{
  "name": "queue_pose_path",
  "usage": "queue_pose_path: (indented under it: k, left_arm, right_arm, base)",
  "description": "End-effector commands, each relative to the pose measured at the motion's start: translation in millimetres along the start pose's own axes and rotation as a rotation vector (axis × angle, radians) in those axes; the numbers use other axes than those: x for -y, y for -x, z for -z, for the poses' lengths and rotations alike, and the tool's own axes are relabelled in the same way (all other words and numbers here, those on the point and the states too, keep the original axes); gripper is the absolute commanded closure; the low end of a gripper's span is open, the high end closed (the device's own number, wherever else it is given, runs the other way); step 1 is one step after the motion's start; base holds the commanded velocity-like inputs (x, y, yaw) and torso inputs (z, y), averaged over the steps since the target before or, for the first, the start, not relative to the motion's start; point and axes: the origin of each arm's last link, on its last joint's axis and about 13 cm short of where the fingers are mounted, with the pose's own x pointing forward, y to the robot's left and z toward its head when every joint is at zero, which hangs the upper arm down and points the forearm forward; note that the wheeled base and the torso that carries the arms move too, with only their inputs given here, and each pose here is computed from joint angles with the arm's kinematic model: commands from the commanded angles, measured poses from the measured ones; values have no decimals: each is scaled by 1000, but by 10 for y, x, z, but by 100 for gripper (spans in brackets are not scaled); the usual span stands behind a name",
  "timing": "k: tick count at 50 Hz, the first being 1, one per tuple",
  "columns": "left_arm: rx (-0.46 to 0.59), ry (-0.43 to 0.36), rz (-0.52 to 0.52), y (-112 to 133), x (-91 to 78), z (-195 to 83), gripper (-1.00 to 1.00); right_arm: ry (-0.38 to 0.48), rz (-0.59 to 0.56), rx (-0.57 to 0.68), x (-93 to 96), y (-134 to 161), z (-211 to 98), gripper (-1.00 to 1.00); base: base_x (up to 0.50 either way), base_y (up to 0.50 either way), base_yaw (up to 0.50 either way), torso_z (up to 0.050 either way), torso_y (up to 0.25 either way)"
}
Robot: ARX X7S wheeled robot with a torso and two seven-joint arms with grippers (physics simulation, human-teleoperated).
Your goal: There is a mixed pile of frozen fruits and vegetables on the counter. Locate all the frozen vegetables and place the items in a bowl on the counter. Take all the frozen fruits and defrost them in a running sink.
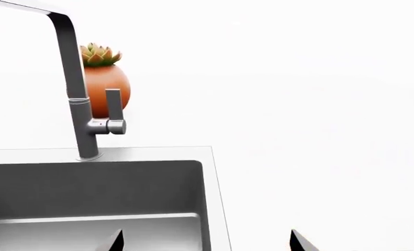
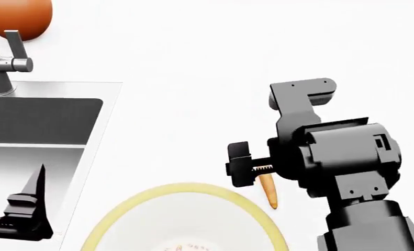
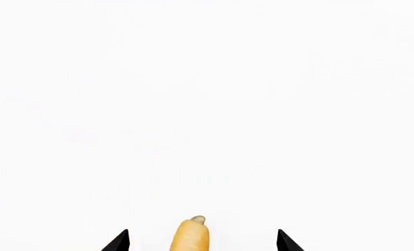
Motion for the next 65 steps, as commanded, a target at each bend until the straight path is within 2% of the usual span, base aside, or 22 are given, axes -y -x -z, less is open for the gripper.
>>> queue_pose_path:
  k: [1,10,19,20,34,40,41,47,55,65]
  left_arm:
    - [-3,-5,-2,-18,7,32,-100]
    - [-5,-2,-4,-4,-20,-4,-100]
    - [-8,-8,0,-7,-5,19,-100]
    - [-9,-8,0,-16,1,22,-100]
    - [-8,-9,-2,-16,-2,15,-100]
    - [-8,-10,-1,-17,4,14,-100]
    - [-8,-10,-2,-19,2,15,-100]
    - [-7,-12,0,-16,10,19,-100]
    - [-1,-14,-12,-5,-19,-6,-100]
    - [-1,-15,-12,-6,-13,-6,-100]
  right_arm:
    - [-49,-19,-71,20,-170,118,-100]
    - [-82,-43,-104,-3,-284,206,-100]
    - [-62,-59,-109,-11,-302,251,-100]
    - [-28,-50,-90,-12,-292,241,100]
    - [32,-64,90,-103,272,-119,100]
    - [135,-112,221,-300,821,-228,100]
    - [199,-95,236,-360,907,-212,100]
    - [262,-198,298,-630,1259,-136,100]
    - [305,-345,241,-882,1354,250,100]
    - [315,-406,159,-1003,1240,622,100]
  base:
    - [0,0,0,0,0]
    - [0,0,0,0,0]
    - [0,0,0,0,0]
    - [0,0,0,0,0]
    - [0,0,0,0,0]
    - [0,0,0,0,0]
    - [0,0,0,0,0]
    - [0,0,0,0,0]
    - [0,0,0,0,0]
    - [0,0,0,0,0]
